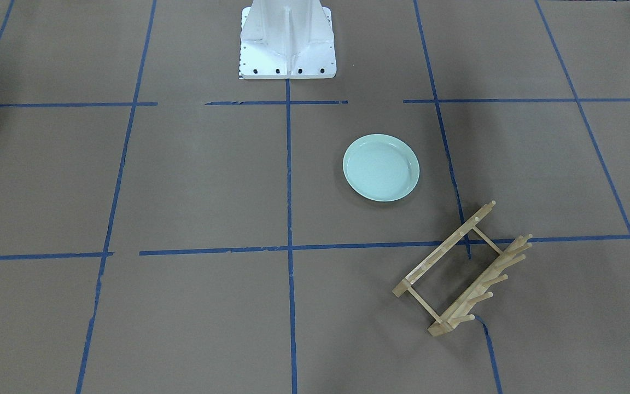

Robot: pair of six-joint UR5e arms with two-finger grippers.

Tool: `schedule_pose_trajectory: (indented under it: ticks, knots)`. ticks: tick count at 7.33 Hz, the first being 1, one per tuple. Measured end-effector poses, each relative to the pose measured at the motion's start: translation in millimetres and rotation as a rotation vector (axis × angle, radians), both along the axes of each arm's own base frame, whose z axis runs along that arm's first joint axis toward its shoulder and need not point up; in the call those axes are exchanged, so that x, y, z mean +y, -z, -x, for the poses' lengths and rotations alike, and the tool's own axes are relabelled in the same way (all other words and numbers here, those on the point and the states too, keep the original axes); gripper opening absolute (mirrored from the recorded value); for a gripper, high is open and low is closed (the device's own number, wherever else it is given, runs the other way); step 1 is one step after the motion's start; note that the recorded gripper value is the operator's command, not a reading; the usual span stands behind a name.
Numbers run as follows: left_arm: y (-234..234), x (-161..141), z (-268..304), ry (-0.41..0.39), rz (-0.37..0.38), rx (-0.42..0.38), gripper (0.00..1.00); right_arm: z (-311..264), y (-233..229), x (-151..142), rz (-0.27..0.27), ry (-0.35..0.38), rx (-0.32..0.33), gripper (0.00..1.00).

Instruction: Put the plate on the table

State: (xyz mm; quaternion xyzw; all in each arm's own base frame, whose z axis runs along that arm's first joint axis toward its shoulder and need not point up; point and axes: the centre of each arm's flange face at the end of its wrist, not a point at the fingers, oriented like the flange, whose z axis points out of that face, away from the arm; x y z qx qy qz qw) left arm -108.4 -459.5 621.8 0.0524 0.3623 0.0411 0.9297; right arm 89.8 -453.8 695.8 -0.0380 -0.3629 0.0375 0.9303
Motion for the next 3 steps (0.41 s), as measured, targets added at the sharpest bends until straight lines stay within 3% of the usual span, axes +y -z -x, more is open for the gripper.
schedule_pose_trajectory:
  ticks: [3]
  knots:
    - [-11.5, 8.5, -0.5, 0.001, 0.070, 0.005, 1.00, 0.0, 0.1, -0.1, 0.000, 0.000, 0.000, 1.00]
